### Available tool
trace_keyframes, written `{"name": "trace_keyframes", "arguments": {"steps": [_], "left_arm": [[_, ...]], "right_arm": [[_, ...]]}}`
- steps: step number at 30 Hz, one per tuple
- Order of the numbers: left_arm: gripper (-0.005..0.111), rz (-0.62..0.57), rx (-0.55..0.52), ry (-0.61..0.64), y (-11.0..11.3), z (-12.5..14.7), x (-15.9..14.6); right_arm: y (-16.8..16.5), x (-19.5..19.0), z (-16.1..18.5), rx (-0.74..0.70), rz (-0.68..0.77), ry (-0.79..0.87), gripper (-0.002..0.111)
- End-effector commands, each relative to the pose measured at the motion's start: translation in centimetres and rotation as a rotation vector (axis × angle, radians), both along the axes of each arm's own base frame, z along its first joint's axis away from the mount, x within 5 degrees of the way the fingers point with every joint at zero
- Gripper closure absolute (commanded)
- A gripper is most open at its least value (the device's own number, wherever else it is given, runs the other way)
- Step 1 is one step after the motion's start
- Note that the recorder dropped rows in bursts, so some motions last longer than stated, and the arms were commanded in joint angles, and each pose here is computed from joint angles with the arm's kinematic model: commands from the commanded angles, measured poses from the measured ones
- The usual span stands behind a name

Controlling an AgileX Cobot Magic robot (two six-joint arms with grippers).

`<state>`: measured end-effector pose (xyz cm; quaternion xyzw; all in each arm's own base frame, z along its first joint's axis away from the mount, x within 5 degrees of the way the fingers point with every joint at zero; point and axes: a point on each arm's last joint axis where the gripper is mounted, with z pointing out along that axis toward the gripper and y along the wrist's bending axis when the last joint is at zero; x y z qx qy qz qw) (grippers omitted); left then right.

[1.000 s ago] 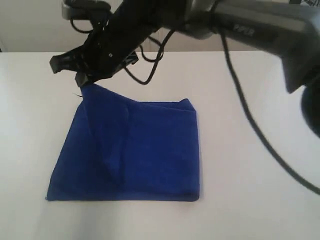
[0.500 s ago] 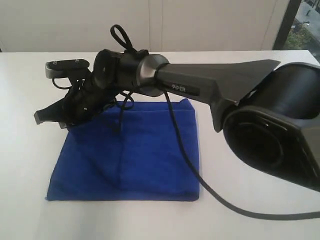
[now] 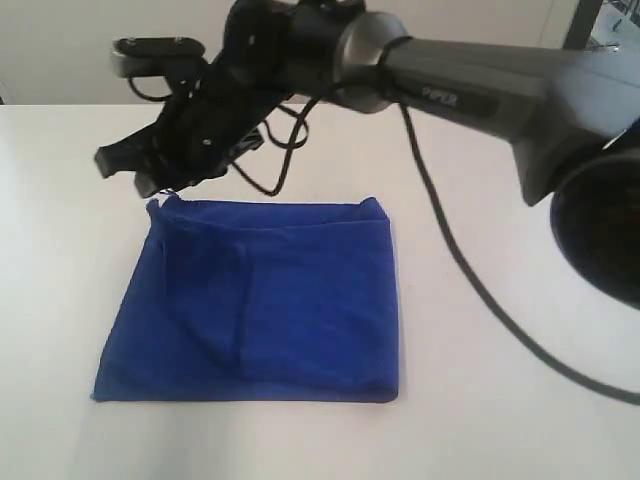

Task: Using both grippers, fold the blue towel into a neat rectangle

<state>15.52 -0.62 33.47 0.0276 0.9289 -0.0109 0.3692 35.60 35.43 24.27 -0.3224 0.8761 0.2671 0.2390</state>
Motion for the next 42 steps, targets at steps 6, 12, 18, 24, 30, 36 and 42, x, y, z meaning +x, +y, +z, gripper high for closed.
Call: {"name": "trace_keyframes", "arguments": {"steps": [6, 12, 18, 24, 30, 36, 42], "left_arm": [[0.107, -0.006, -0.005, -0.003, -0.1, 0.2, -0.2], [0.107, -0.006, -0.005, -0.003, -0.1, 0.2, -0.2], [0.107, -0.006, -0.005, -0.003, -0.1, 0.2, -0.2], [0.107, -0.006, -0.005, -0.003, -0.1, 0.2, -0.2], [0.107, -0.006, -0.005, -0.003, -0.1, 0.2, -0.2], [0.107, -0.006, -0.005, -0.003, -0.1, 0.2, -0.2], [0.107, -0.006, -0.005, -0.003, -0.1, 0.2, -0.2]], "right_arm": [[-3.7, 2.4, -0.3, -0.071, -0.008, 0.027, 0.092], [-4.4, 4.4, -3.5, -0.193, -0.020, -0.081, 0.108], [-7.2, 8.2, -9.9, -0.227, -0.134, -0.041, 0.108], [-10.3, 9.9, -12.2, -0.268, -0.187, 0.010, 0.108], [-13.1, 10.8, -13.6, -0.388, -0.218, 0.031, 0.108], [-17.8, 11.7, -13.9, -0.530, -0.335, 0.116, 0.108], [-22.9, 11.7, -14.2, -0.661, -0.483, 0.271, 0.108]]}}
